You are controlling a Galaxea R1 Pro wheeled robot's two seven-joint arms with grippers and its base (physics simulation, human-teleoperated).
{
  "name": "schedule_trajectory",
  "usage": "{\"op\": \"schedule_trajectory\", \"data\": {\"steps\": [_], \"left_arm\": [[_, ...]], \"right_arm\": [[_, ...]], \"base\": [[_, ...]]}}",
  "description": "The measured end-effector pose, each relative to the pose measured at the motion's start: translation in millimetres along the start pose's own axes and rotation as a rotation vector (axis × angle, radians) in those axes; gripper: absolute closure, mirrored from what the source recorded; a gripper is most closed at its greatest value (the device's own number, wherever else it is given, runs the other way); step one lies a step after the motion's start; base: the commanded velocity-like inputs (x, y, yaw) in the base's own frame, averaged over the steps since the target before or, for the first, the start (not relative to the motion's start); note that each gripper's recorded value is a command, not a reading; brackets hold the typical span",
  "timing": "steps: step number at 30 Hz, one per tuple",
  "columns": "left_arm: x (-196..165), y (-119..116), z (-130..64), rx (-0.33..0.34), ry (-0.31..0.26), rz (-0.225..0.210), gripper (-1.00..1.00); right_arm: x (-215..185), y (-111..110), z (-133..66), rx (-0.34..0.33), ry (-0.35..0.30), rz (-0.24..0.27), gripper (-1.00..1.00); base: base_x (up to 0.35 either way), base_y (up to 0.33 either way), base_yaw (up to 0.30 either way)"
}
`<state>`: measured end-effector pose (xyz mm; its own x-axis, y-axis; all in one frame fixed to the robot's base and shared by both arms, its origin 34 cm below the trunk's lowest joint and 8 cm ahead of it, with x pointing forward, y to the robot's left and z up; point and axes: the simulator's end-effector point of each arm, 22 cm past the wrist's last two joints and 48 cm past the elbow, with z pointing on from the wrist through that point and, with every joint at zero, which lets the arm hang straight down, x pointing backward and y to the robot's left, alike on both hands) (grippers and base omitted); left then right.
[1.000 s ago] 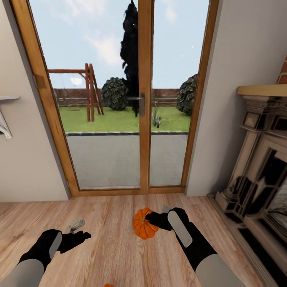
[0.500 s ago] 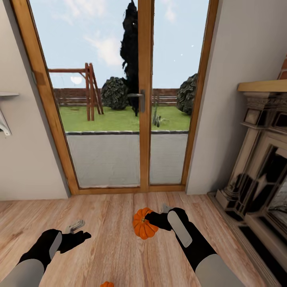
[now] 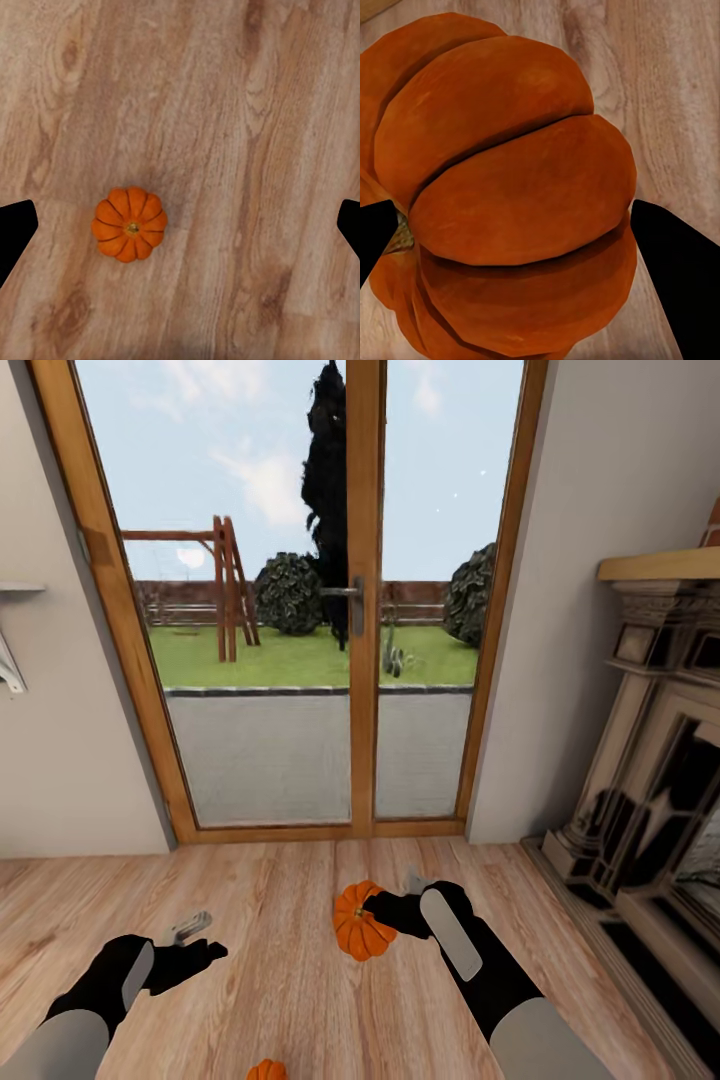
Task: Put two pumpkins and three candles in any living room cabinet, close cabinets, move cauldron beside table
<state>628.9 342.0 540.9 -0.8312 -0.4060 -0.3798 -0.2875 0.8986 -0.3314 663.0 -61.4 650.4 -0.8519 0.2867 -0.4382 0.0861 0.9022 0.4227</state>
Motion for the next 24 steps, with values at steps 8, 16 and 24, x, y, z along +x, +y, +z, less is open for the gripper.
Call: {"op": "schedule_trajectory", "data": {"steps": [8, 16, 24], "left_arm": [[7.8, 6.5, 12.5, -0.001, -0.001, -0.001, -1.0], [16.5, 12.4, 25.7, -0.004, -0.002, 0.001, -1.0], [26.2, 16.8, 39.3, -0.003, 0.0, 0.004, -1.0]], "right_arm": [[5.0, -5.6, 10.3, -0.007, -0.015, 0.006, 1.0], [13.2, -10.9, 21.0, -0.014, -0.018, 0.01, 1.0], [22.7, -18.9, 32.5, -0.014, -0.018, 0.015, 1.0]], "base": [[0.0, 0.0, 0.0], [0.0, 0.0, 0.0], [0.0, 0.0, 0.0]]}}
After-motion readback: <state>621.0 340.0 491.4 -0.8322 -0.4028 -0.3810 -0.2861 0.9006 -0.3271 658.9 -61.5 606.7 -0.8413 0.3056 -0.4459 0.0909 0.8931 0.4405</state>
